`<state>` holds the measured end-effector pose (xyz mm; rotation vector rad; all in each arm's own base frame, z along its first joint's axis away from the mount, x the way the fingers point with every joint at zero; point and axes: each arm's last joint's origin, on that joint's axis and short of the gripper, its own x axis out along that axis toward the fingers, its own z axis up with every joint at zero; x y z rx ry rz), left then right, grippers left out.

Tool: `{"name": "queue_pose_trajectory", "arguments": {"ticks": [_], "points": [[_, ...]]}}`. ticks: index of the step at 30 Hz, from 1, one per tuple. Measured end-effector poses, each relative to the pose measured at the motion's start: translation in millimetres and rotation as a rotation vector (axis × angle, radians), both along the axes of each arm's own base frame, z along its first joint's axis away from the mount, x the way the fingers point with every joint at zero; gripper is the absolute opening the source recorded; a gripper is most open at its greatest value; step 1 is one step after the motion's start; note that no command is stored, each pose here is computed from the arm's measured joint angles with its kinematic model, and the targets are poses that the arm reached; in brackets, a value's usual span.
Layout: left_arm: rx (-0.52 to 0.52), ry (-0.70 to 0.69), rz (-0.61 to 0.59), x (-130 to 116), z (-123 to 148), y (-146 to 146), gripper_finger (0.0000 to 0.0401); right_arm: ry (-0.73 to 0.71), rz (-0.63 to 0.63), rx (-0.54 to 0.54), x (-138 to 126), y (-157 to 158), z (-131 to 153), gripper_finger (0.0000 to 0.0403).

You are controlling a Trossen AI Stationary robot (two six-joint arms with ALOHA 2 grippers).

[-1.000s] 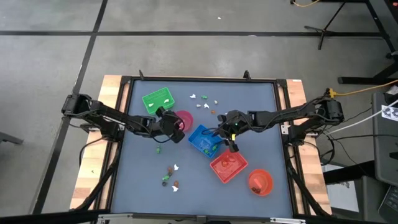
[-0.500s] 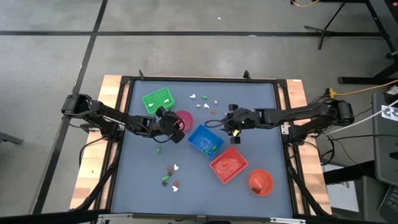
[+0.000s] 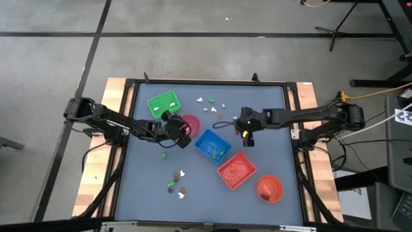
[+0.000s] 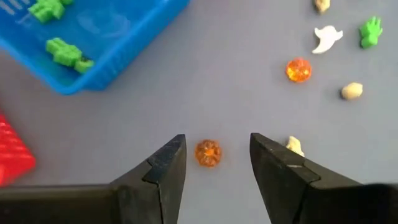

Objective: Sort Halloween decoration
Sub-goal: Put the orange pumpkin toy into the orange bin

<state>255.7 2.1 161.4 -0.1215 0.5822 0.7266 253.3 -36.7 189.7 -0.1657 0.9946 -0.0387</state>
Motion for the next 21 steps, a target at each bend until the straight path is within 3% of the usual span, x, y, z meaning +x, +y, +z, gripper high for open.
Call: {"name": "queue_pose_trajectory", "arguments": {"ticks": [8,21], "points": [[0.000,0.000,0.000,0,0,0,0.0137,0.061,-0.001,0.127,5,-16,-21,0.0177],[0.000,-0.001,0.000,0,0,0,0.0137,0.113,0.011,0.104,17,-18,-47,0.0177]]}}
